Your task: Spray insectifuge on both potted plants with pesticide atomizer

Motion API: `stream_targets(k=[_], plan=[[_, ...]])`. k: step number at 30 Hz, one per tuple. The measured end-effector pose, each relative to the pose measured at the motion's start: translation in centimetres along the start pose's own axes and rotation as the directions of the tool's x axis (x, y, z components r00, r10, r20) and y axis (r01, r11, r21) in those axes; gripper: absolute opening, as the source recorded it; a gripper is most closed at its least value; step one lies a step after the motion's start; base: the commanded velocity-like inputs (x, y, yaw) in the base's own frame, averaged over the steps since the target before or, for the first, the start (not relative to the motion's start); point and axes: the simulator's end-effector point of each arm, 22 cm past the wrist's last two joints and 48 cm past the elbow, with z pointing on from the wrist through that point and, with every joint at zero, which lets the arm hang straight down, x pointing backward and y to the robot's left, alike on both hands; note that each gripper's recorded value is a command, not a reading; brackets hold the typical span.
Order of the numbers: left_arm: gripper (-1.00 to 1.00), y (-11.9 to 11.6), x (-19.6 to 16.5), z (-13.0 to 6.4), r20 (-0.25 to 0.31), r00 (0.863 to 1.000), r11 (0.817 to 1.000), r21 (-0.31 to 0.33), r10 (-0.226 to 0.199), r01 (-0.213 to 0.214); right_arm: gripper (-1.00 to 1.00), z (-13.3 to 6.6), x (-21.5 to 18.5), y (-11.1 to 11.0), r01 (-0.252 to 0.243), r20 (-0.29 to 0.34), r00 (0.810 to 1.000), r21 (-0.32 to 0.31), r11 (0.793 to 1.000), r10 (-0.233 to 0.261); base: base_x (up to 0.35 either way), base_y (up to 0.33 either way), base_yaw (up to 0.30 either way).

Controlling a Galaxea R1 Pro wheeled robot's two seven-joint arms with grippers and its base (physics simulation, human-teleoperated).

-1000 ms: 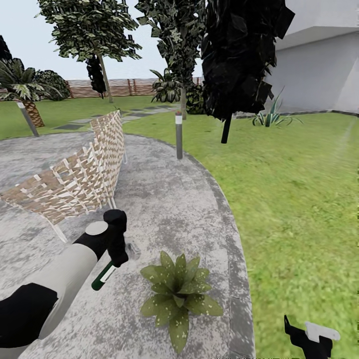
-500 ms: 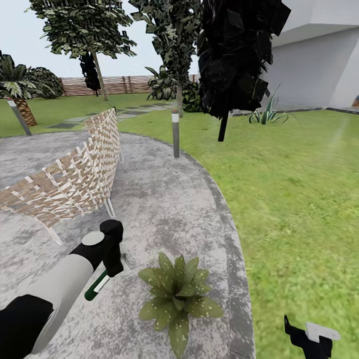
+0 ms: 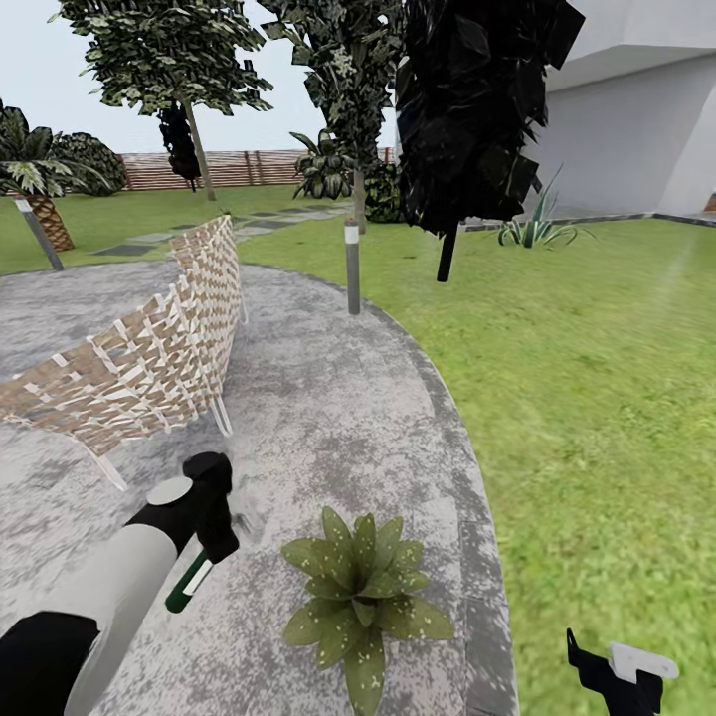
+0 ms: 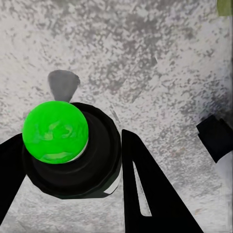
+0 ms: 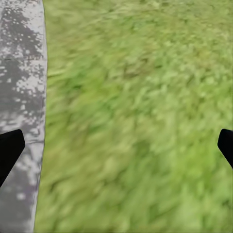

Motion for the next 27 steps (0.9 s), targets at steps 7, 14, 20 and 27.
stream_targets(k=[7,14,20,27], plan=[[-1.00,-1.9,-1.7,0.1,0.020,1.000,0.999,0.022,0.023,-0.023,1.00,0.0,-0.1,0.0,0.000,0.001,1.000,0.000,1.000,0.000,0.000,0.000,0.000],[-1.00,-2.7,-5.4,-5.9,0.098,0.994,0.992,0.118,0.041,-0.053,1.00,0.0,-0.1,0.0,-0.001,0.002,1.000,0.000,1.000,0.001,0.000,0.000,0.027],[-1.00,-2.8,-6.8,-7.2,0.114,0.988,0.989,0.090,0.103,-0.114,1.00,0.0,-0.1,0.0,-0.001,0.002,1.000,0.000,1.000,0.001,0.000,0.000,0.239],[-1.00,-3.1,-6.9,-7.2,0.110,0.986,0.987,0.084,0.125,-0.134,1.00,0.0,-0.1,0.0,0.000,0.002,1.000,0.000,1.000,0.000,0.000,-0.047,0.035]])
